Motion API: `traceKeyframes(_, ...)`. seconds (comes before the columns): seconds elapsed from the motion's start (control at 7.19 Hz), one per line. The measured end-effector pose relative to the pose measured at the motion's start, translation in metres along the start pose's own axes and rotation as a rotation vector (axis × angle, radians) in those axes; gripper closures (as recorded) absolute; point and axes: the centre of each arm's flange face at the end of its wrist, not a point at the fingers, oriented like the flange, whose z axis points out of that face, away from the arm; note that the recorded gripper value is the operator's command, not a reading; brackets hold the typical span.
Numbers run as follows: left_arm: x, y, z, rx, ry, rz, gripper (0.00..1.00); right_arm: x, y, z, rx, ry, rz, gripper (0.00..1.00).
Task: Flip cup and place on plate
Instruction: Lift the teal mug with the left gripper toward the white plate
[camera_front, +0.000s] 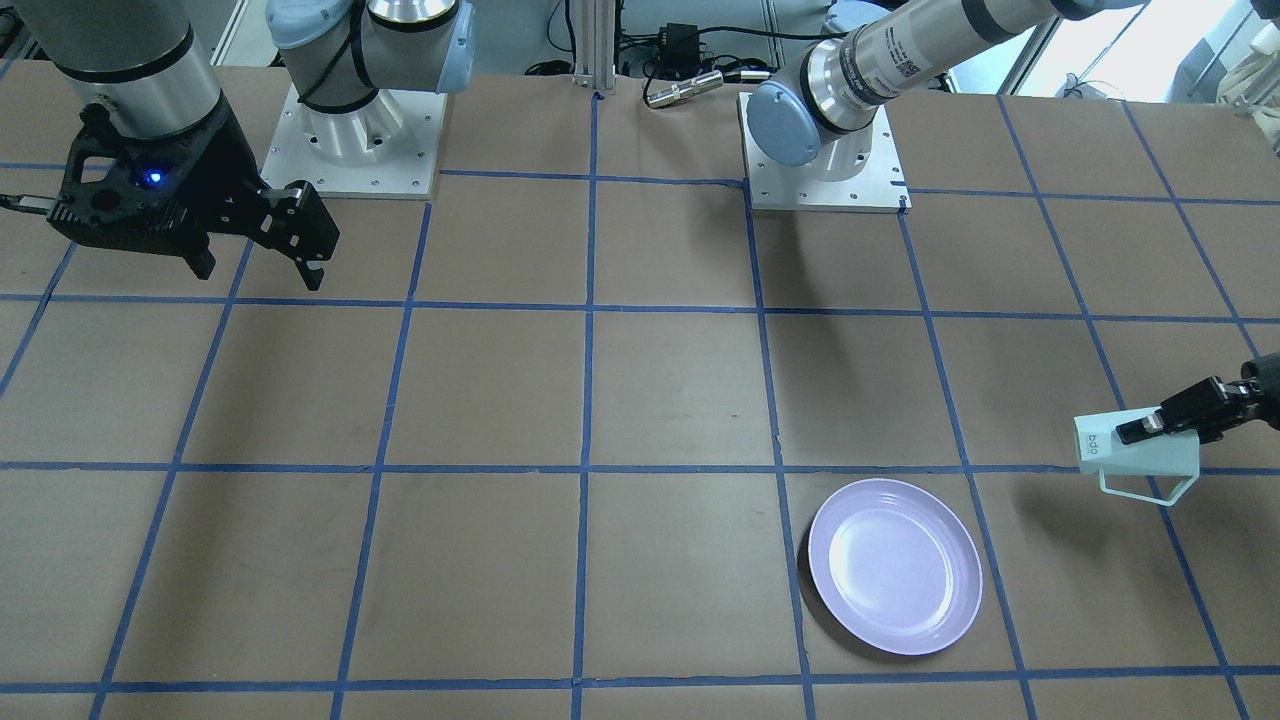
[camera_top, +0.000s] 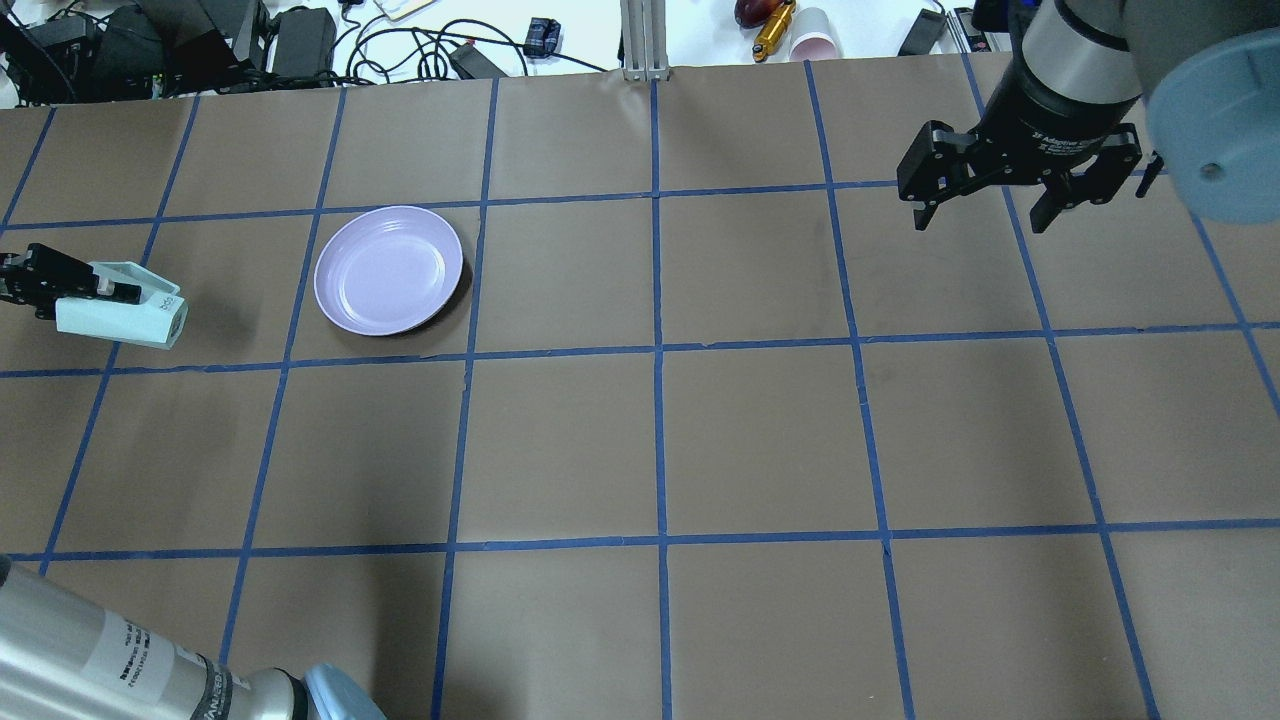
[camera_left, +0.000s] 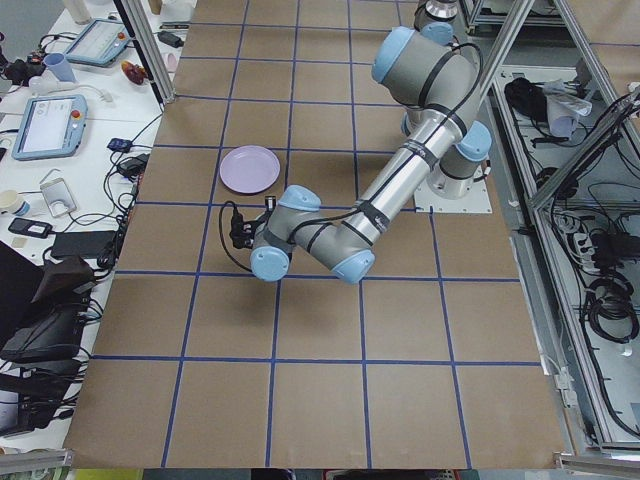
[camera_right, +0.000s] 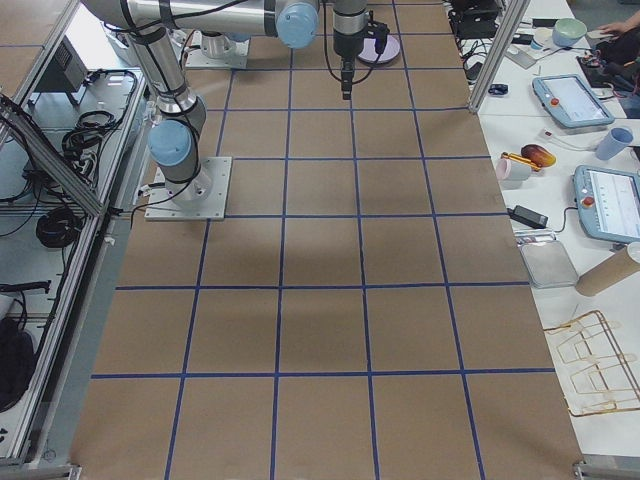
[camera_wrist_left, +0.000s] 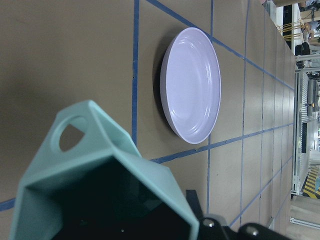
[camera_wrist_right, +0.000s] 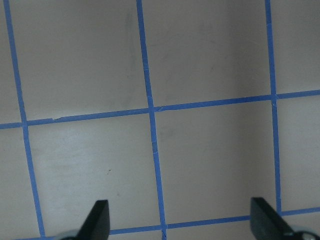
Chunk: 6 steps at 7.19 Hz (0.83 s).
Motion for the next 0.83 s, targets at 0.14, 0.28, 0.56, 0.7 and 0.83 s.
traceKeyframes(0.14, 0.023, -0.008, 0.007, -0.018, -0.022, -0.003, 1.0, 0.0, 0.0, 0.0, 0.0, 0.0, 0.0, 0.0)
traceKeyframes(0.28, 0.047, -0.017, 0.017, -0.04, -0.054, -0.009, 1.0, 0.0, 0.0, 0.0, 0.001, 0.0, 0.0, 0.0)
traceKeyframes(0.56, 0.09, -0.031, 0.034, -0.061, -0.115, -0.029, 1.0, 0.0, 0.0, 0.0, 0.001, -0.001, 0.0, 0.0)
traceKeyframes(0.7, 0.107, -0.036, 0.04, -0.062, -0.136, -0.039, 1.0, 0.0, 0.0, 0.0, 0.0, 0.0, 0.0, 0.0)
traceKeyframes(0.83, 0.125, -0.043, 0.051, -0.065, -0.159, -0.046, 1.0, 0.0, 0.0, 0.0, 0.0, 0.0, 0.0, 0.0)
